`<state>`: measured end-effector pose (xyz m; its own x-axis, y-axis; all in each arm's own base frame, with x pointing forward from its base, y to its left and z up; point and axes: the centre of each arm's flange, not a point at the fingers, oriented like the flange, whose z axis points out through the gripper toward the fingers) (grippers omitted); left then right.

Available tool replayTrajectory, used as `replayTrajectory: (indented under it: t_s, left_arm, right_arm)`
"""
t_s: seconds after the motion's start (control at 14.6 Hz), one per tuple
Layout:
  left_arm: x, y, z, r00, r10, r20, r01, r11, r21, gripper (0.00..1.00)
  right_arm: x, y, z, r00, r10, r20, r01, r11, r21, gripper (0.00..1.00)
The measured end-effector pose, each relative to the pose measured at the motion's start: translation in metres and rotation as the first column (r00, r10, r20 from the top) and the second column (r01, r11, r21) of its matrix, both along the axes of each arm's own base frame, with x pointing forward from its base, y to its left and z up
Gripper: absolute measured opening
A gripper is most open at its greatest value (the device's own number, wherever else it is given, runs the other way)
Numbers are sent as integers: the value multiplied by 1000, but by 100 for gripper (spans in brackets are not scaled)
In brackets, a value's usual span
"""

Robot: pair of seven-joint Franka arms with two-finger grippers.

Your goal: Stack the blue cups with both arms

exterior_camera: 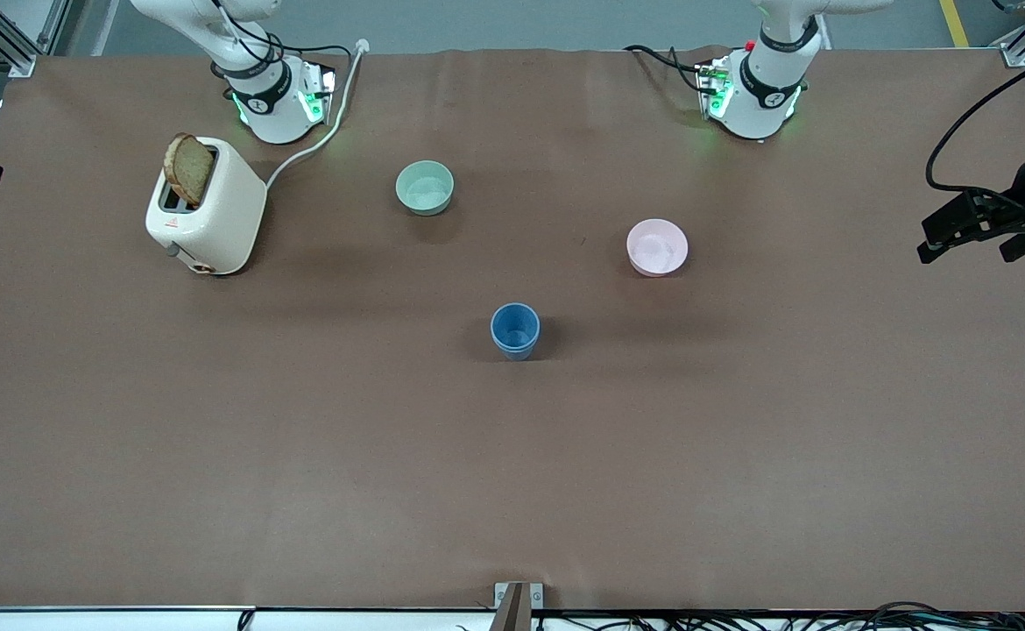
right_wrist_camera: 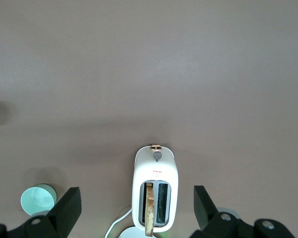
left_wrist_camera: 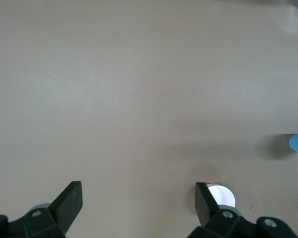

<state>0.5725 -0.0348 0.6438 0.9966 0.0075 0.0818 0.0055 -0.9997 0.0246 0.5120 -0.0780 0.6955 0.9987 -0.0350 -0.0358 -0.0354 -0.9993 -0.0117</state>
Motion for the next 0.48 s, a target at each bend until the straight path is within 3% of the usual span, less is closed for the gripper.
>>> replayTrajectory:
  t_s: [0.48]
  left_arm:
    - [0,0,1,1000,0,1,0,1000,0,100]
  right_arm:
    - [1,-1,-2,1000,2,-4,-2,1000,0,100]
